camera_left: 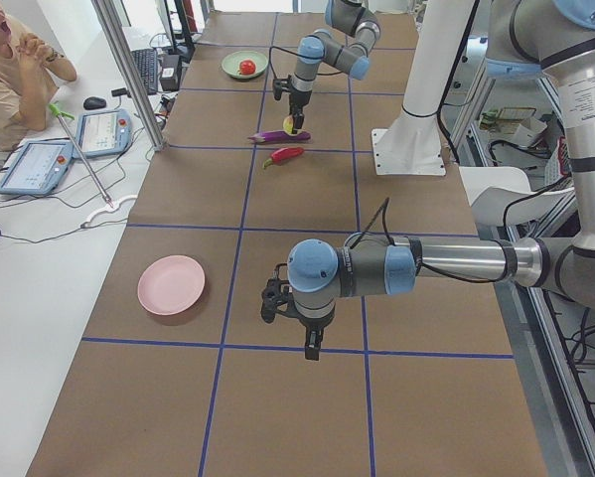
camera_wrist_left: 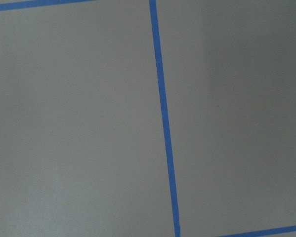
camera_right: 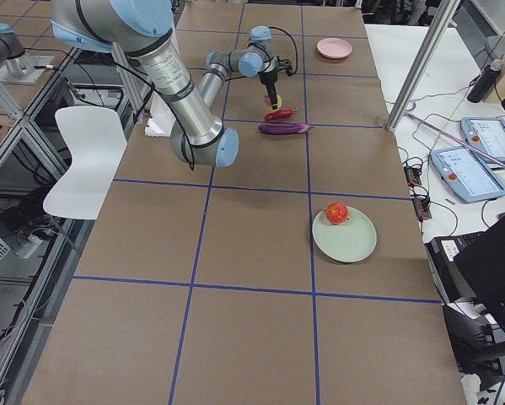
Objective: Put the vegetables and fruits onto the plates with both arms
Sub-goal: 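Carry the peach to the green plate and release it beside the red fruit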
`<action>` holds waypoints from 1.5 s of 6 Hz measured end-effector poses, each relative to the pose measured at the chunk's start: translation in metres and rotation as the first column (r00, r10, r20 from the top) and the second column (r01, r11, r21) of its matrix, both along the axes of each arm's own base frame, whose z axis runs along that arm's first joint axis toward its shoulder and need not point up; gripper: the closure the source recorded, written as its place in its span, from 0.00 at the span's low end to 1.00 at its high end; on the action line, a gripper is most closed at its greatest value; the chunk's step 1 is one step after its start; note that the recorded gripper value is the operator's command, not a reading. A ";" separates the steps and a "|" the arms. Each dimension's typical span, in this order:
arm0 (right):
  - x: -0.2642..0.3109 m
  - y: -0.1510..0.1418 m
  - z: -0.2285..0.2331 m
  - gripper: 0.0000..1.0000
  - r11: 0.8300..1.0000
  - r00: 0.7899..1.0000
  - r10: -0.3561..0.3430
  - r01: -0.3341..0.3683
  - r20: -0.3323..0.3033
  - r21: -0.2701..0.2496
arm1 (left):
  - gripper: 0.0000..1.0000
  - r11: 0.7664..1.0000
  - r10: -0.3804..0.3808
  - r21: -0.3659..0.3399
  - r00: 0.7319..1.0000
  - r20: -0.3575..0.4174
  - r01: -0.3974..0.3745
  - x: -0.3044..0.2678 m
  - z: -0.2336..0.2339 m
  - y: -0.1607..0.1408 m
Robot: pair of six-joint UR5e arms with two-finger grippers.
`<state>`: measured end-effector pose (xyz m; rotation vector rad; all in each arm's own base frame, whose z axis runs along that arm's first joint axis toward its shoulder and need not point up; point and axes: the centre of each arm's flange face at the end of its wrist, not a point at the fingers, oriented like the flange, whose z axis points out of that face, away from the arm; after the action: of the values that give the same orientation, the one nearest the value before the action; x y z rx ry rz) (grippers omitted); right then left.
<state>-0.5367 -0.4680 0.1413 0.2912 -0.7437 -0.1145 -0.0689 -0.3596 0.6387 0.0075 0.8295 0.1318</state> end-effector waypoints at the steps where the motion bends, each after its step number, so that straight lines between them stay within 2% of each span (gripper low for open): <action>1: 0.061 -0.058 0.017 1.00 0.999 0.999 -0.033 0.033 0.003 0.015 | 0.00 1.000 0.000 0.000 1.000 0.000 0.000 0.000 0.000 0.000; 2: 0.128 -0.109 0.053 1.00 0.996 0.997 -0.081 0.081 0.003 0.037 | 0.00 1.000 0.000 0.000 1.000 -0.003 0.000 0.000 0.000 0.000; 4: 0.259 -0.202 0.174 1.00 0.976 0.980 -0.199 0.198 -0.002 0.093 | 0.00 1.000 -0.001 0.000 1.000 -0.014 0.001 0.001 -0.001 0.000; 5: 0.300 -0.236 0.239 1.00 0.965 0.973 -0.232 0.232 -0.014 0.119 | 0.00 1.000 -0.001 0.001 1.000 -0.018 0.001 0.001 -0.001 0.000; 6: 0.327 -0.257 0.303 0.94 0.960 0.969 -0.246 0.245 -0.007 0.136 | 0.00 1.000 -0.002 0.000 1.000 -0.027 0.002 0.002 -0.002 0.000; 7: 0.345 -0.261 0.358 0.82 0.960 0.969 -0.249 0.246 0.006 0.135 | 0.00 1.000 -0.002 0.000 0.999 -0.033 0.002 0.003 -0.002 0.000; 9: 0.364 -0.240 0.443 0.02 0.965 0.970 -0.245 0.242 0.012 0.099 | 0.00 1.000 -0.002 -0.001 0.999 -0.037 0.002 0.003 -0.002 0.001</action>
<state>-0.1727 -0.7078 0.5847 0.2930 -0.7973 -0.3818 -0.0659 -0.3586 0.6365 0.0096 0.8664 0.1296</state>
